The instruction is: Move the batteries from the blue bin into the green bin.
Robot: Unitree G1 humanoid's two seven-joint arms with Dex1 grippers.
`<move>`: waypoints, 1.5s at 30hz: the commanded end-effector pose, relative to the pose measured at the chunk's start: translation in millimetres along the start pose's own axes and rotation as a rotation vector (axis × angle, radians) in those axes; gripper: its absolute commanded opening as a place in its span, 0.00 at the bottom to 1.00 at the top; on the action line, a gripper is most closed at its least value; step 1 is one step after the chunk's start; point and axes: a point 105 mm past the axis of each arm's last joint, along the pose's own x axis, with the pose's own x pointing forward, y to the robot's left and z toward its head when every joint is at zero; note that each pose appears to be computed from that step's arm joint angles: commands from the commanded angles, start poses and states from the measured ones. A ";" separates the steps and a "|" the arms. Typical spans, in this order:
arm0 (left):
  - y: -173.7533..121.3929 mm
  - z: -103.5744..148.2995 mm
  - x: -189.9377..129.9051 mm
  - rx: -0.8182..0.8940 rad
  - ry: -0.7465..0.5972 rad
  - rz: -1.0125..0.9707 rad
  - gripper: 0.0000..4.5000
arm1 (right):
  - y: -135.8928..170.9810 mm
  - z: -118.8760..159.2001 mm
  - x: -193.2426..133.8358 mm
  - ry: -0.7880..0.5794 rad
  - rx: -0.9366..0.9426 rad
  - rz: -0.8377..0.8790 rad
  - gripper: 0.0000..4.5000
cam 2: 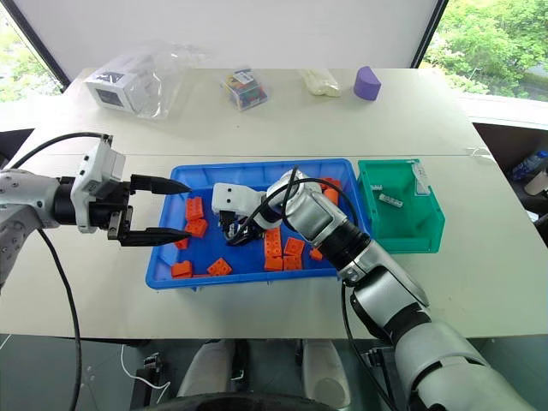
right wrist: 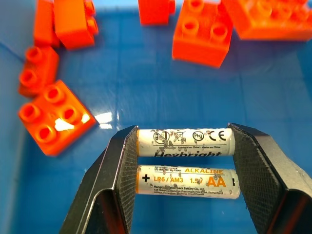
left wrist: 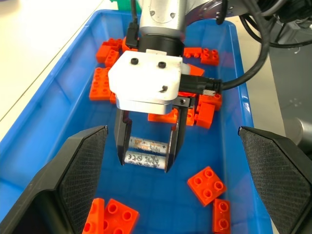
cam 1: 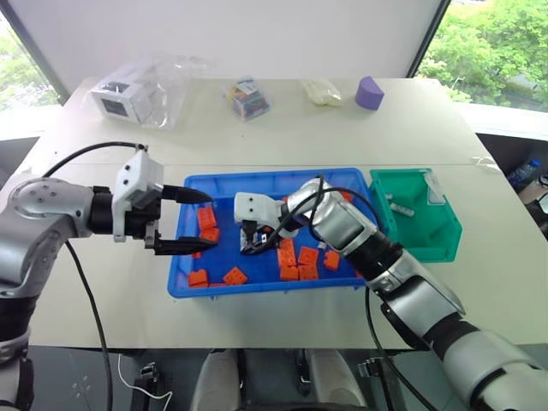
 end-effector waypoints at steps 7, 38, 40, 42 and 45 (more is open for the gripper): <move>6.3 7.0 2.9 0.052 -0.011 -0.015 1.00 | -28.6 15.2 -132.2 -0.160 0.181 -0.223 0.50; -3.5 2.3 -7.0 0.011 0.006 0.010 1.00 | -13.3 -2.3 -25.5 -0.067 0.058 -0.129 0.99; -3.0 1.3 -7.2 0.009 0.006 0.014 1.00 | -13.9 3.4 -26.1 -0.065 0.057 -0.121 0.99; -2.3 0.8 -6.7 0.008 0.005 0.016 1.00 | -14.3 6.4 -25.6 -0.056 0.049 -0.114 0.99; -1.2 1.3 -4.4 0.011 -0.003 0.016 1.00 | -16.8 8.5 -21.5 -0.034 0.038 -0.112 0.99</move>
